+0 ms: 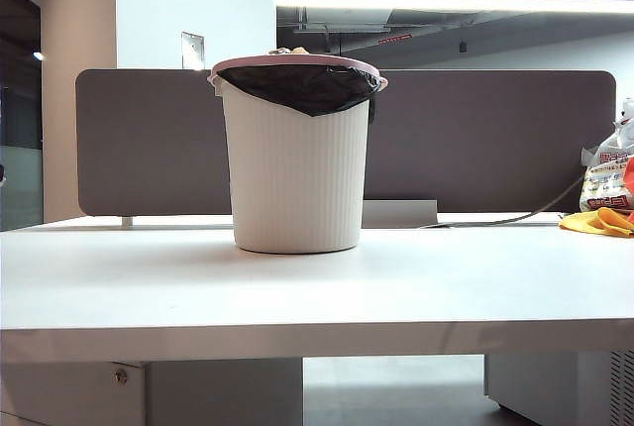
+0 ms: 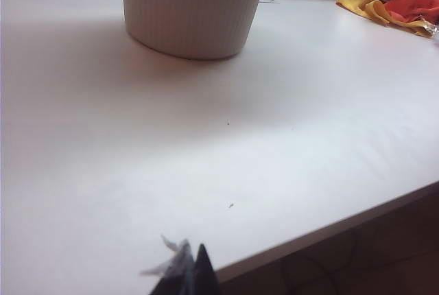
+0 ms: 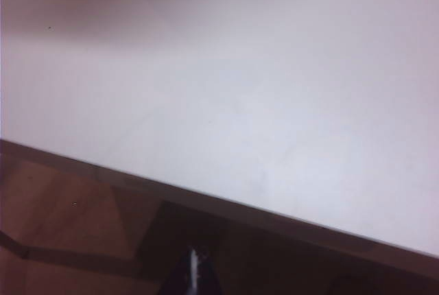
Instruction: Pick up all the trash on the table and put it in the trash can.
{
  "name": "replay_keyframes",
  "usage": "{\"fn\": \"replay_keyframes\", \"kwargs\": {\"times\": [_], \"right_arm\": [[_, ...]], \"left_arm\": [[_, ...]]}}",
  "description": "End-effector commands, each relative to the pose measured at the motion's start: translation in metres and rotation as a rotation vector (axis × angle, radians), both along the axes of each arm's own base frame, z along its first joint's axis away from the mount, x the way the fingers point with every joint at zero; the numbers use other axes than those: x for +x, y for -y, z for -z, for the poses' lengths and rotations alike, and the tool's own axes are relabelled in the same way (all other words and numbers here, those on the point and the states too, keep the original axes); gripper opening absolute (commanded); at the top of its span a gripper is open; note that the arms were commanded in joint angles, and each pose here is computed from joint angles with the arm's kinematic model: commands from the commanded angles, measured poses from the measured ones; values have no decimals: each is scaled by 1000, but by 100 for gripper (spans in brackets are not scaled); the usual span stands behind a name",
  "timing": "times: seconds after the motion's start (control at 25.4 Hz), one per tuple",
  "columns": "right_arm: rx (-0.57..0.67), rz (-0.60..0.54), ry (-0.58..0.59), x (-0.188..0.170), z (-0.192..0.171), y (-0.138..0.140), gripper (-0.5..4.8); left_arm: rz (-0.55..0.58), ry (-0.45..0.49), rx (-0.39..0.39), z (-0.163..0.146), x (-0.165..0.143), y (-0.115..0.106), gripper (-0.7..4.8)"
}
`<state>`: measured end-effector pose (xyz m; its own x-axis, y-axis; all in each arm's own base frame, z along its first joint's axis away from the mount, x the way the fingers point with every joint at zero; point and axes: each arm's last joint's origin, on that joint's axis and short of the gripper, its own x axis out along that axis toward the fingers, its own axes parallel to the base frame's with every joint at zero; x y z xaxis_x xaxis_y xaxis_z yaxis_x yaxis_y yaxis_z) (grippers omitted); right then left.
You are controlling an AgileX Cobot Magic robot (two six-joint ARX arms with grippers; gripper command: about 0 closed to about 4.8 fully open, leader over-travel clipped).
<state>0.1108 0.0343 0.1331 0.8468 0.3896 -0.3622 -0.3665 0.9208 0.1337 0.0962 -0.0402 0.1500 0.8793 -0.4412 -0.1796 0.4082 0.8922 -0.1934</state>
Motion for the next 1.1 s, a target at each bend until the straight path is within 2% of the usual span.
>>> {"fn": "replay_keyframes", "kwargs": {"times": [0.04,0.28,0.43,0.59,0.79,0.99,1.1], "right_arm": [[5,3,5,0,0,0,3],[12,5,31,-3,-2,1,4],[36,15,123,-8,-11,4,4],[61,76,252,-12,-22,11,4],[57,228,367,-14,-31,27,4],[38,334,370,-14,-31,37,4],[34,352,371,-14,-31,39,4]], "left_arm": [[1,4,-6,0,0,0,-4],[-30,59,-32,-5,-1,-8,-4],[-154,100,-39,-8,-1,-21,-4],[-290,114,-33,-9,1,-35,-4],[-421,111,-25,-9,1,-46,-4],[-429,110,-24,-9,1,-47,-4],[-429,110,-24,-9,1,-47,-4]]}}
